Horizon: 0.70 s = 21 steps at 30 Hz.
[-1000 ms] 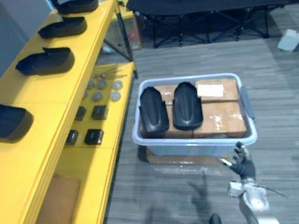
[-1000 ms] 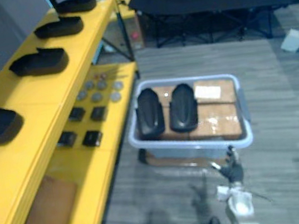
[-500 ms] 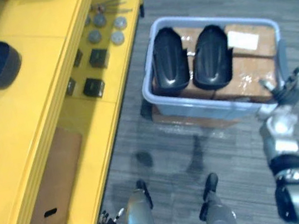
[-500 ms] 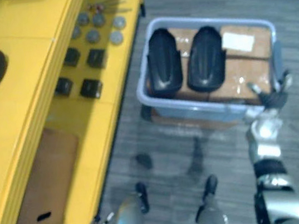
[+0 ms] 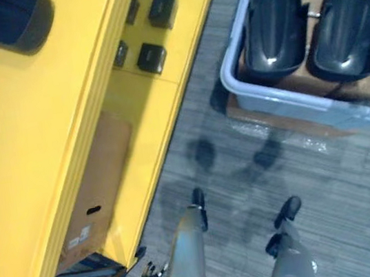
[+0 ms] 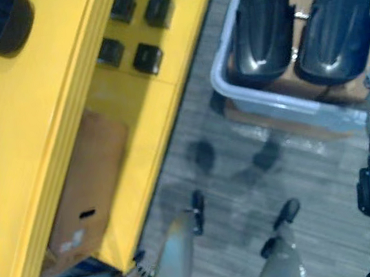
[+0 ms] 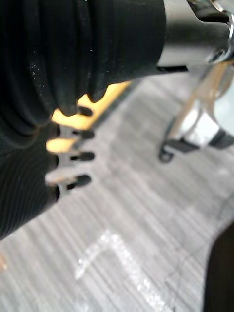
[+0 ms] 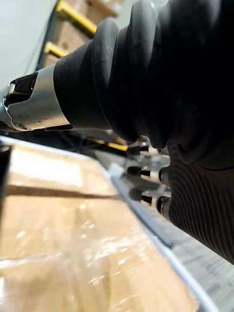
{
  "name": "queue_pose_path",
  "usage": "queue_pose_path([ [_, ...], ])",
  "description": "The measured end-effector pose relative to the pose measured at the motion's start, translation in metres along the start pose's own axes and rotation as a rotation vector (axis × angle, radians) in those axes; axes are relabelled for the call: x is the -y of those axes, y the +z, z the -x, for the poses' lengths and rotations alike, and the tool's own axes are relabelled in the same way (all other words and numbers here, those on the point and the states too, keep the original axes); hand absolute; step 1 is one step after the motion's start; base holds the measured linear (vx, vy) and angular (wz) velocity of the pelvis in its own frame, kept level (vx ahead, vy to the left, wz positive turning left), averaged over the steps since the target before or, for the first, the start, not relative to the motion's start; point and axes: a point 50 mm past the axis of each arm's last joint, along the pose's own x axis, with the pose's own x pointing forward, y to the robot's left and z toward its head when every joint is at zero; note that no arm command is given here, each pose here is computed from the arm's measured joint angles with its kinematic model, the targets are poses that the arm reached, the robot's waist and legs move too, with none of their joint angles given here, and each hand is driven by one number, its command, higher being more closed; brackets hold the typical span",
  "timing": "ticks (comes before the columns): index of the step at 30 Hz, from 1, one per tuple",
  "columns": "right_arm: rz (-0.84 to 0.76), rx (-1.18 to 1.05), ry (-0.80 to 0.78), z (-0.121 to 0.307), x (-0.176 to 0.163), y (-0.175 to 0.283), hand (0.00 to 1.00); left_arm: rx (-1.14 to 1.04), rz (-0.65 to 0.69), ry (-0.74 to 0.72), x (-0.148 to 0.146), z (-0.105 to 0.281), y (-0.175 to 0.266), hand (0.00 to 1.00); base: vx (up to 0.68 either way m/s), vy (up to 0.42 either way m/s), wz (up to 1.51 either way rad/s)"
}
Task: Walk over and take plastic housings, then place them on the shelf
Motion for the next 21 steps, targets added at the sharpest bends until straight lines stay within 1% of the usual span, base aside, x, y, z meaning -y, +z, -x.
queue_pose_path([
  [3,0.033,-0.052,-0.024,-0.005,0.008,-0.001,0.00,0.005,0.013,-0.017,0.004,0.000,0.000,0.00,-0.06,0.055,0.13],
  [8,0.104,-0.139,-0.005,-0.004,0.007,-0.011,0.00,0.002,0.032,-0.022,0.006,0.000,0.000,0.00,-0.06,0.057,0.05],
  [13,0.144,-0.180,-0.031,-0.011,0.019,-0.007,0.00,0.006,0.014,-0.042,0.009,0.000,-0.001,0.00,-0.05,0.052,0.09],
  [14,0.159,-0.187,-0.041,-0.012,0.023,-0.007,1.00,0.006,0.012,-0.045,0.010,0.000,-0.001,0.00,-0.04,0.044,0.12],
  [16,0.196,-0.195,-0.051,-0.014,0.029,-0.006,1.00,0.007,-0.005,-0.055,0.011,0.001,-0.002,0.00,-0.04,0.030,0.15],
  [18,0.296,-0.211,-0.076,-0.018,0.040,-0.005,1.00,-0.001,-0.035,-0.087,0.015,0.001,-0.004,0.00,-0.05,0.032,0.17],
  [21,0.392,-0.242,-0.115,-0.022,0.056,-0.002,1.00,-0.007,-0.045,-0.105,0.017,0.002,-0.005,0.00,-0.05,0.006,0.02],
])
